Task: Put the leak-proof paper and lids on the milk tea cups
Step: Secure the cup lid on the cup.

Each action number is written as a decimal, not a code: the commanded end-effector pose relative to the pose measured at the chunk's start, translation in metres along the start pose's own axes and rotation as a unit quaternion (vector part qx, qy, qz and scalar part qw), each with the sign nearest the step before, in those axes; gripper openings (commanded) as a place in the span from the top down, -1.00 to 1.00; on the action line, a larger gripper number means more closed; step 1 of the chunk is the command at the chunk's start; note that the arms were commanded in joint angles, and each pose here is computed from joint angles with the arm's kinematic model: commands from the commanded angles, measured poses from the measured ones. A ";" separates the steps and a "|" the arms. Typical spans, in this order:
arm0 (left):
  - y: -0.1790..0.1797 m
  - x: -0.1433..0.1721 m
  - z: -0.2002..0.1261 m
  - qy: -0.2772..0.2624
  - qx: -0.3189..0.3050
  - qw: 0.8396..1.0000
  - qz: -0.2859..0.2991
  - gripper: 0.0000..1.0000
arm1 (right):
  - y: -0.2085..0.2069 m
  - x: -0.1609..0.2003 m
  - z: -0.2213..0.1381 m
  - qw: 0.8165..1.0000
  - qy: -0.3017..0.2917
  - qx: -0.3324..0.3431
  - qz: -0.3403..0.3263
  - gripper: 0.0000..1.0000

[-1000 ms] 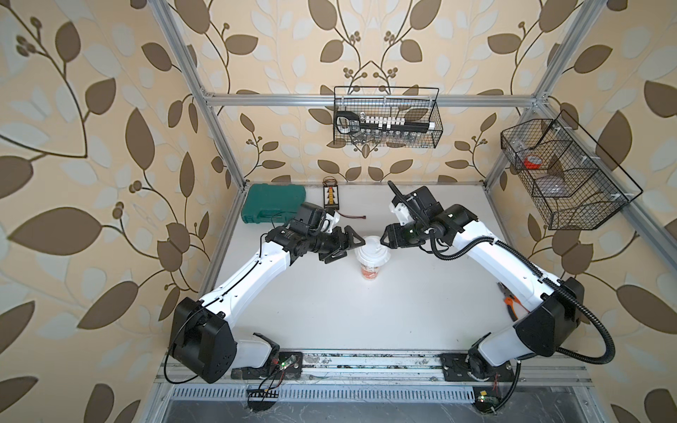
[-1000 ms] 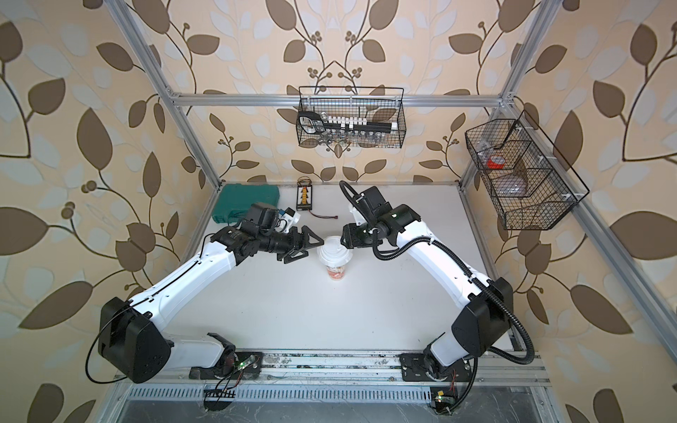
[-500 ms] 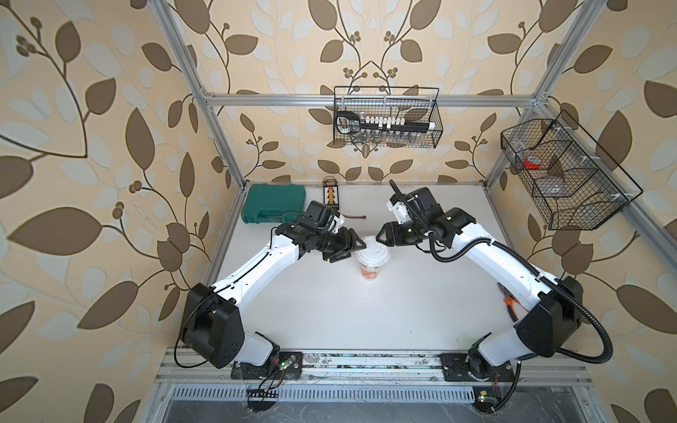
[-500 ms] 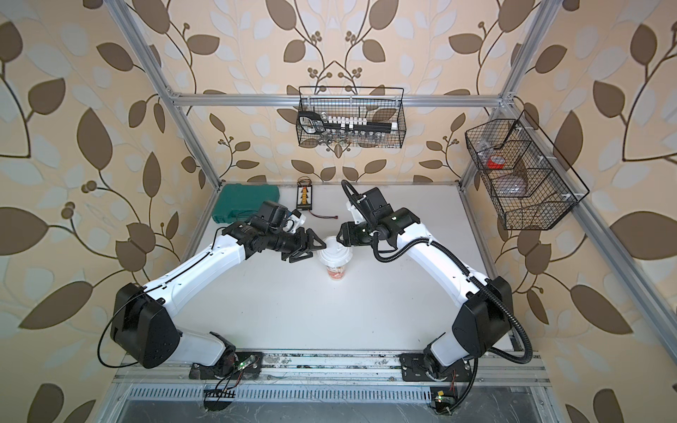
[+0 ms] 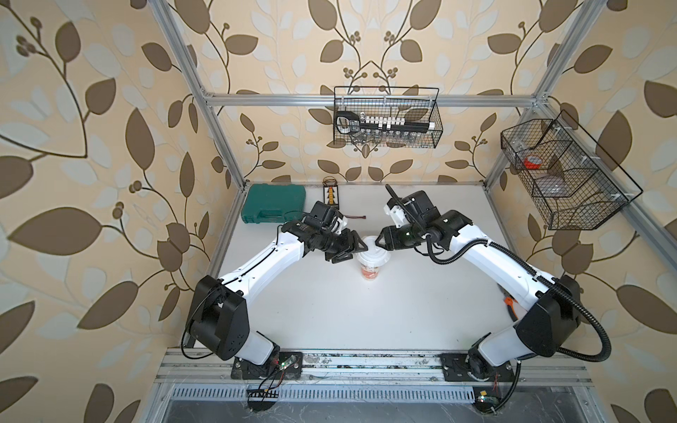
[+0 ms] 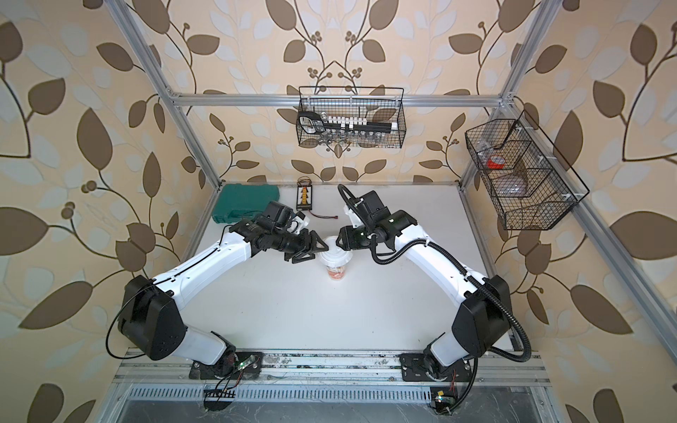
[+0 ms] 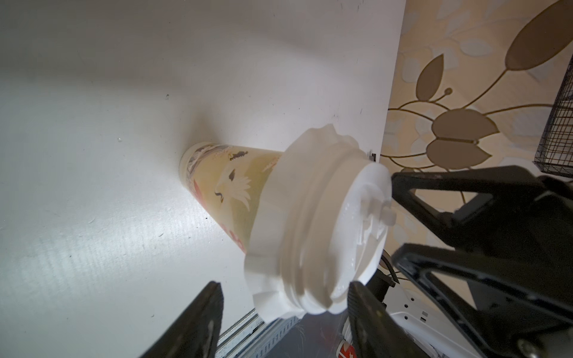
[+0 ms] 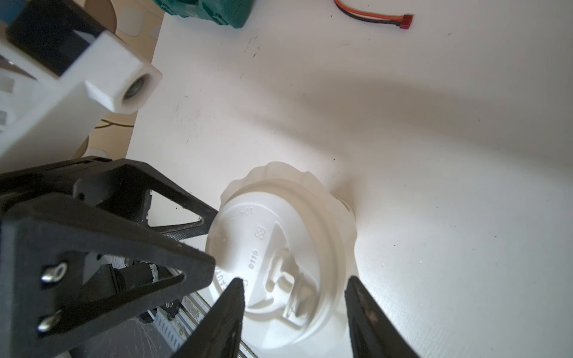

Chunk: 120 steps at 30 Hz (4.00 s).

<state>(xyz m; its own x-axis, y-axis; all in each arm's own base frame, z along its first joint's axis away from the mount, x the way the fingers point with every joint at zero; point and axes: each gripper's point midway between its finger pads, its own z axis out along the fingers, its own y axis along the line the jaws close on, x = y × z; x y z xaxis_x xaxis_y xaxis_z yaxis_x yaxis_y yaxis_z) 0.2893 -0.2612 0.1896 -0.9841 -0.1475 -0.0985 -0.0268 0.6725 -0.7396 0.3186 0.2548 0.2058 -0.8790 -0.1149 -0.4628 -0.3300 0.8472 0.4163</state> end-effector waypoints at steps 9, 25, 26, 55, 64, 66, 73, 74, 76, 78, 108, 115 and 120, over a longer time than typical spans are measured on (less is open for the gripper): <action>-0.014 -0.005 -0.006 -0.008 0.009 1.000 0.028 -0.27 | -0.001 0.012 0.011 0.999 0.023 0.031 -0.032 0.03; -0.003 0.001 -0.001 -0.001 -0.002 1.000 0.025 -0.16 | -0.004 0.018 0.014 0.998 0.029 0.042 -0.036 0.05; -0.002 0.001 0.000 0.000 -0.002 1.000 0.024 -0.16 | -0.004 0.018 0.014 0.998 0.029 0.042 -0.036 0.04; 0.013 0.009 0.012 0.015 -0.021 0.999 0.020 -0.13 | -0.012 0.028 0.018 0.998 0.033 0.047 -0.026 0.05; 0.014 0.007 0.013 0.017 -0.028 0.999 0.018 -0.13 | -0.011 0.014 0.005 1.000 0.009 0.016 -0.003 -0.09; 0.015 0.007 0.014 0.018 -0.030 0.999 0.017 -0.14 | -0.011 0.011 0.003 1.000 0.005 0.007 0.003 -0.11; 0.015 0.006 0.015 0.019 -0.032 0.999 0.016 -0.14 | -0.006 0.004 -0.006 1.000 -0.008 -0.015 0.011 -0.22; 0.015 0.006 0.015 0.019 -0.032 0.999 0.016 -0.14 | -0.006 0.004 -0.007 1.000 -0.010 -0.019 0.013 -0.22; 0.015 0.006 0.015 0.019 -0.032 0.999 0.016 -0.14 | -0.007 0.002 -0.010 0.999 -0.017 -0.030 0.021 -0.21; 0.015 0.005 0.015 0.019 -0.031 0.999 0.016 -0.14 | -0.010 0.001 -0.013 0.998 -0.024 -0.048 0.036 -0.14; 0.013 0.006 0.015 0.021 -0.029 0.999 0.017 -0.14 | -0.035 0.012 0.008 0.981 0.009 -0.132 0.139 0.41; 0.014 0.006 0.016 0.022 -0.029 0.999 0.017 -0.14 | -0.037 0.019 0.016 0.980 0.027 -0.138 0.144 0.40; 0.014 0.005 0.016 0.022 -0.028 0.999 0.017 -0.14 | -0.039 0.024 0.021 0.980 0.034 -0.135 0.145 0.40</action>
<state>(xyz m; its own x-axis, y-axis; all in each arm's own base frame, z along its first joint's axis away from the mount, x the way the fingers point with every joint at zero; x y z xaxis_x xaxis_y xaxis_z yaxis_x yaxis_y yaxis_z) 0.2866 -0.2660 0.1753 -0.9899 -0.1059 -0.0941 -0.0046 0.6881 -0.7256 0.3232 0.2296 0.1773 -0.9560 0.0860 -0.2804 -0.1504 0.6771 0.7204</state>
